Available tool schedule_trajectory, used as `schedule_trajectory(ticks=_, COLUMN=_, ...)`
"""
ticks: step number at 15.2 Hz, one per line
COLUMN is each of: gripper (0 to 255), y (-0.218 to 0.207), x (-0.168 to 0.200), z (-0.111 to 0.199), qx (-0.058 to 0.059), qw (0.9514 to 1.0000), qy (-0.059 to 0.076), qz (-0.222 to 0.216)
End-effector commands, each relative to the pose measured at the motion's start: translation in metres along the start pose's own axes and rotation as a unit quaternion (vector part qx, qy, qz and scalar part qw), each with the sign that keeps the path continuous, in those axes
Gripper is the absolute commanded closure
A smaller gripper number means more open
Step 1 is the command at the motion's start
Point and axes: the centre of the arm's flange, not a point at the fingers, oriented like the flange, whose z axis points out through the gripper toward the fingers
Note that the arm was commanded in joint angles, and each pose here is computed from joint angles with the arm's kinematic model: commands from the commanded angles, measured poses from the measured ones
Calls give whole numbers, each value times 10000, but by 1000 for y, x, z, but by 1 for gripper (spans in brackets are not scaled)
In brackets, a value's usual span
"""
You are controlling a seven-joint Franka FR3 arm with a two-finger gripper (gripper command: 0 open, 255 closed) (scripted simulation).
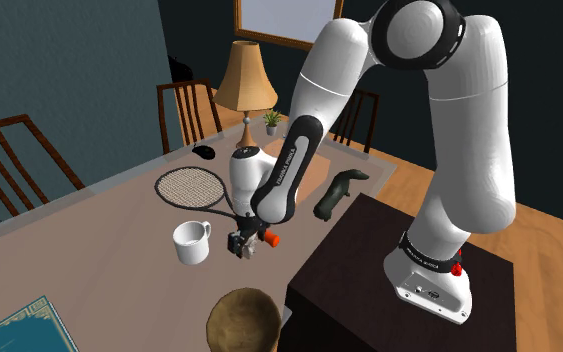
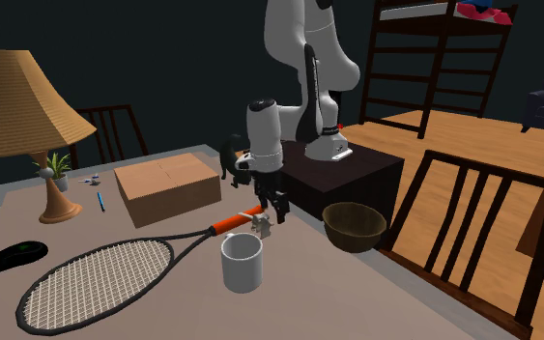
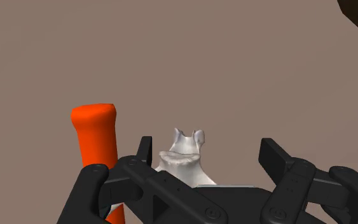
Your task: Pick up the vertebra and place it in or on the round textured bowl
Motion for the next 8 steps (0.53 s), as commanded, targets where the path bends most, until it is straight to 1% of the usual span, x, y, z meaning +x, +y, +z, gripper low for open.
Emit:
schedule_trajectory(ticks=1, gripper=0, y=0, x=1, z=10, qx=1, qw=10000, qy=2, qz=0)
schedule_trajectory(ticks=3, gripper=0, y=-1, x=1, z=18, qx=1, qw=10000, qy=2, qz=0)
schedule_trajectory(ticks=8, gripper=0, y=-1, x=1, z=18, qx=1, qw=10000, qy=2, qz=0)
